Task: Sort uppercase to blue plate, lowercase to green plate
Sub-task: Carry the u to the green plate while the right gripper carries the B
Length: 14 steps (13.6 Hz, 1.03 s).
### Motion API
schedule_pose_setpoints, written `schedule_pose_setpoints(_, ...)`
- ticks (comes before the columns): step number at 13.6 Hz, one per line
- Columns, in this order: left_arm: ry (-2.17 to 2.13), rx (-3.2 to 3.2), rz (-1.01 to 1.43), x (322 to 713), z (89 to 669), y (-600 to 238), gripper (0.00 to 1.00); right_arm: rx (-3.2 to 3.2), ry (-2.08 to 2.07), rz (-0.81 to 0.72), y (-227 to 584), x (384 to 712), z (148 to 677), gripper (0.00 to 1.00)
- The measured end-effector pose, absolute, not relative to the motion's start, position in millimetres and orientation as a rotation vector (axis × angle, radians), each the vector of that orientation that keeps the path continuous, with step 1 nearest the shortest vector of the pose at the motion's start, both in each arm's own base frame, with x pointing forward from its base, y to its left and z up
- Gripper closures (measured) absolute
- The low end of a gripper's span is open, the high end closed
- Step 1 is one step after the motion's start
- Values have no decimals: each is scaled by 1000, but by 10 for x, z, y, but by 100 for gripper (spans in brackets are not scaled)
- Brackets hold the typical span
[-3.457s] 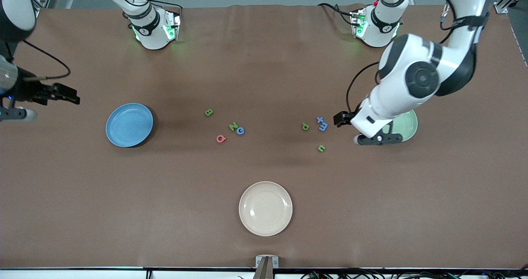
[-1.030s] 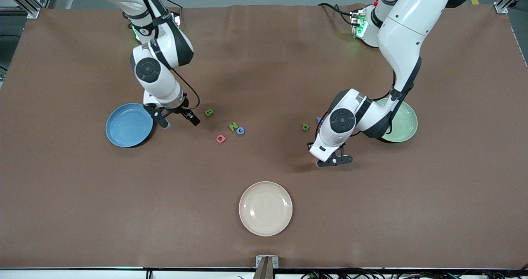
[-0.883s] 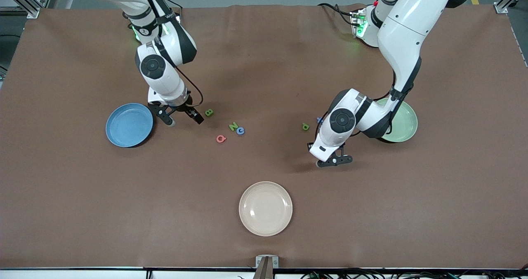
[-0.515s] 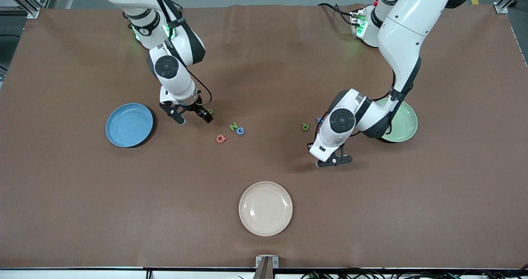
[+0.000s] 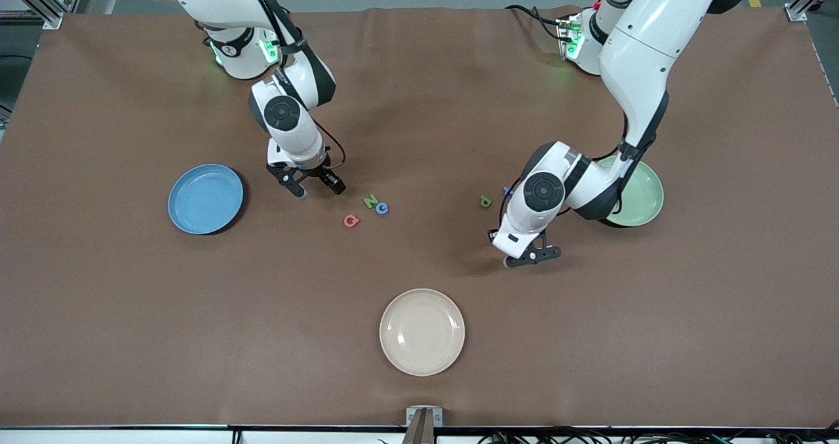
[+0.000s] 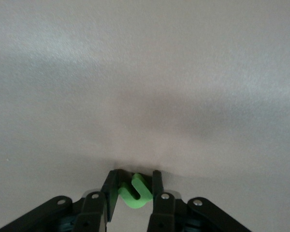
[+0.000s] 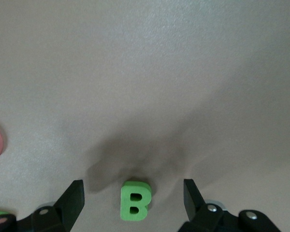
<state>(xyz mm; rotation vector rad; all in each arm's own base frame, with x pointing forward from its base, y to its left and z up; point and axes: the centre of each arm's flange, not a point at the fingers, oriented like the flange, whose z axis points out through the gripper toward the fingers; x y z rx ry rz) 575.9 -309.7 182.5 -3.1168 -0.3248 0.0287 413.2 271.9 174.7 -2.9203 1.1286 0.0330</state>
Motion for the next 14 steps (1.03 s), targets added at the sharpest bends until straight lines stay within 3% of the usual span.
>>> schedule_pose_setpoints(2,-335,-3122,-8,5805,1999,-3059,67,-2921,1126,33,2735,4123,1748,13)
schedule_pose_setpoints(5,-343,-3111,-50,5758,2312,-2901,67,-2921,1124,33,2743,4118,1748,45)
schedule_pose_setpoints(7,-265,-3093,-40,5627,2458,-2680,67,-2921,1125,32,2743,4119,1749,50)
schedule_pose_setpoints(9,-157,-3079,3,5453,2565,-2369,67,-2916,1124,27,2753,4134,1767,73)
schedule_pose_setpoints(14,43,-3043,100,5055,2610,-1473,67,-3015,1030,106,2586,4170,1779,73)
